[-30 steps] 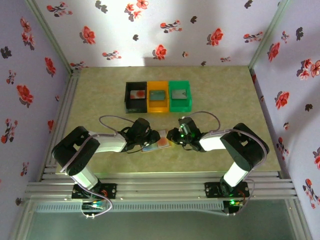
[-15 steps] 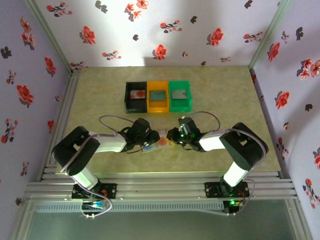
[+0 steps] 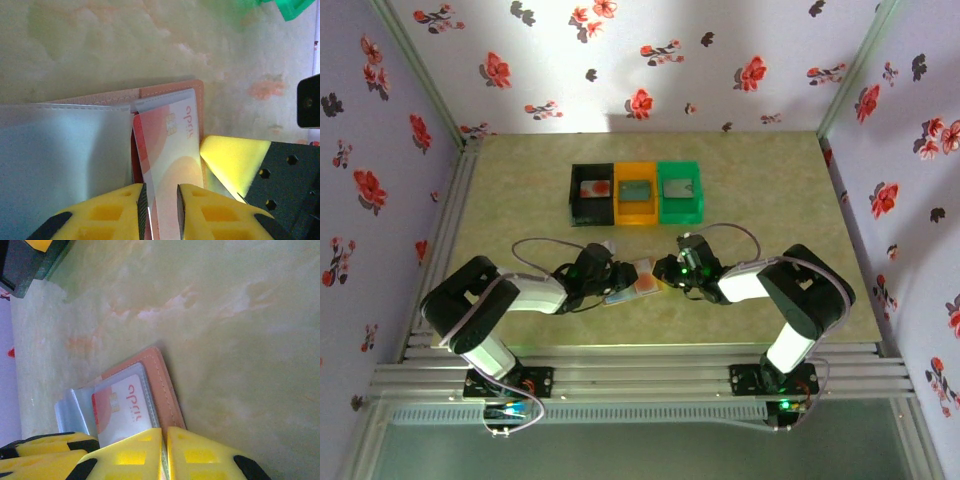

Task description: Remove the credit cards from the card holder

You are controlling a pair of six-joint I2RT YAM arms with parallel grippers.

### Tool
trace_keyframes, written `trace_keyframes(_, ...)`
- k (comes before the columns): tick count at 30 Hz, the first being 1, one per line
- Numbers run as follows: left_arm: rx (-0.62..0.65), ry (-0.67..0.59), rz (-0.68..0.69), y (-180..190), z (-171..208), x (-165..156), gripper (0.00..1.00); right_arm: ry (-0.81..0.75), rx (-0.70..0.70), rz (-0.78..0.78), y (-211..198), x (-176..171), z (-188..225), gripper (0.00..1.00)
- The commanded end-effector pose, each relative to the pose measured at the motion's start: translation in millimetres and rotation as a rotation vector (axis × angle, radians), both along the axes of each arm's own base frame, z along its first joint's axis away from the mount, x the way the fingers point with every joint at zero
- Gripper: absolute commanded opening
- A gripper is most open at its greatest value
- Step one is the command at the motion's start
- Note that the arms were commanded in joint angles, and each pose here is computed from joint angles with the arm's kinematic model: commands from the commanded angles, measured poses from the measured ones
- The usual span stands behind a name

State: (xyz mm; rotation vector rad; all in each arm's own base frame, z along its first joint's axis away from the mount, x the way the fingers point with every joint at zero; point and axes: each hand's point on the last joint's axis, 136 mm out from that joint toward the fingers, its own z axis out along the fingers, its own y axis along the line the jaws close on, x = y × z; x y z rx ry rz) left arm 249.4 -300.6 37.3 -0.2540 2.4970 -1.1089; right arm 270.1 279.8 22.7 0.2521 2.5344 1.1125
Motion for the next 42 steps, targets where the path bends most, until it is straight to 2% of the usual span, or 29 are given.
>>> trace_keyframes(1, -0.085, -0.079, -0.017, -11.8, 27.1, 5.5, 0.25, 0.058, -0.025, 0.015, -0.3, -12.9, -17.5, 0.11)
trace_keyframes(5, -0.108, -0.090, -0.023, -14.6, 30.9, 5.9, 0.21, 0.054, -0.019, 0.015, 0.3, -13.1, -15.4, 0.11)
trace_keyframes(13, -0.138, -0.092, -0.021, -15.8, 31.4, 5.0, 0.20, 0.055, -0.004, 0.015, 1.7, -14.1, -14.6, 0.11)
trace_keyframes(17, -0.148, -0.099, -0.028, -18.0, 33.7, 5.6, 0.16, 0.055, 0.003, 0.015, 2.5, -14.3, -13.6, 0.11)
trace_keyframes(32, -0.158, -0.094, -0.039, -22.5, 31.9, 6.3, 0.15, 0.051, 0.014, 0.016, 2.7, -16.3, -11.2, 0.11)
trace_keyframes(42, -0.081, -0.039, -0.063, -18.6, 15.1, -0.4, 0.16, 0.044, 0.018, 0.015, 2.7, -15.6, -7.7, 0.11)
